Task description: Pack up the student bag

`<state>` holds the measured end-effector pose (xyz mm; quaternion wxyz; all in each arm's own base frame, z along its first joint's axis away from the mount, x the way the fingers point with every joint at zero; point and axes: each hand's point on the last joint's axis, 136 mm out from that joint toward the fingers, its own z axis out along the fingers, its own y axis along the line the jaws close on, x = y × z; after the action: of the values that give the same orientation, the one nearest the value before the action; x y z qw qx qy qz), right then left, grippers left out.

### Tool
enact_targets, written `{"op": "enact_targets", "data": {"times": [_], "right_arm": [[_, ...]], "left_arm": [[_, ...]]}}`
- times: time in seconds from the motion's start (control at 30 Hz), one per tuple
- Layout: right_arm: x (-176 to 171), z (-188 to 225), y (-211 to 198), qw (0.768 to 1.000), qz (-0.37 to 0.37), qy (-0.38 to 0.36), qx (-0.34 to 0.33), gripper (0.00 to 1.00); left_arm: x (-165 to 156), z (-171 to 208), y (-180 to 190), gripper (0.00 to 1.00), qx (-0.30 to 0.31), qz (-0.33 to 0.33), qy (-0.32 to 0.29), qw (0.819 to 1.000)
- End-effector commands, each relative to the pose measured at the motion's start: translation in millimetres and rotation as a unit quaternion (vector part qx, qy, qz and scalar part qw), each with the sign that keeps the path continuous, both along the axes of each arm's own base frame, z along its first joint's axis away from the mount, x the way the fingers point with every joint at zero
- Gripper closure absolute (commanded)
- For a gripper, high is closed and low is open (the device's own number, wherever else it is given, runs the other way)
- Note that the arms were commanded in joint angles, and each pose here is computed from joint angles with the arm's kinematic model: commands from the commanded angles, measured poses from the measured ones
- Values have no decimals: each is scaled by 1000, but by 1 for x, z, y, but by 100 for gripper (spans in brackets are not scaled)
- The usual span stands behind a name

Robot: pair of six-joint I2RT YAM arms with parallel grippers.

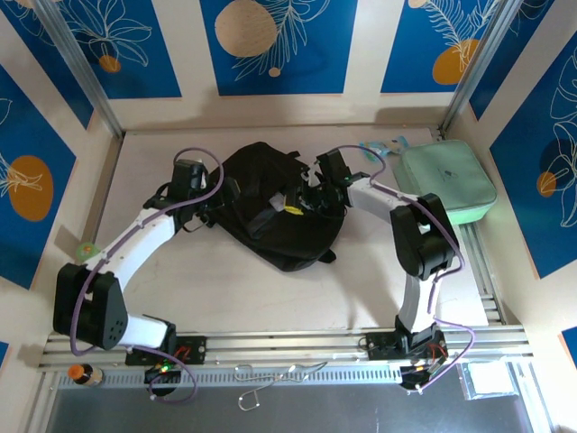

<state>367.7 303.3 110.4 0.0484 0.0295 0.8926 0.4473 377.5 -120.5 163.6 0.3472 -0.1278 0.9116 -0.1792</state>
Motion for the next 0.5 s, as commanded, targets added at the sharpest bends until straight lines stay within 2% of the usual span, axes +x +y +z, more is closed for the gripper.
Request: {"op": "enact_targets", "data": {"times": [0.0, 0.3, 0.47], "right_arm": [[13, 0, 13, 1000, 1, -8, -2, 85], [49, -18, 36, 999, -17, -40, 2, 87], [49, -6, 41, 997, -9, -74, 24, 85]], "left_arm": [[-1, 1, -1, 0, -22, -2, -5, 1000], [-4, -5, -9, 0, -47, -13, 8, 999], [-6, -8, -11, 0, -53, -15, 12, 998]]}}
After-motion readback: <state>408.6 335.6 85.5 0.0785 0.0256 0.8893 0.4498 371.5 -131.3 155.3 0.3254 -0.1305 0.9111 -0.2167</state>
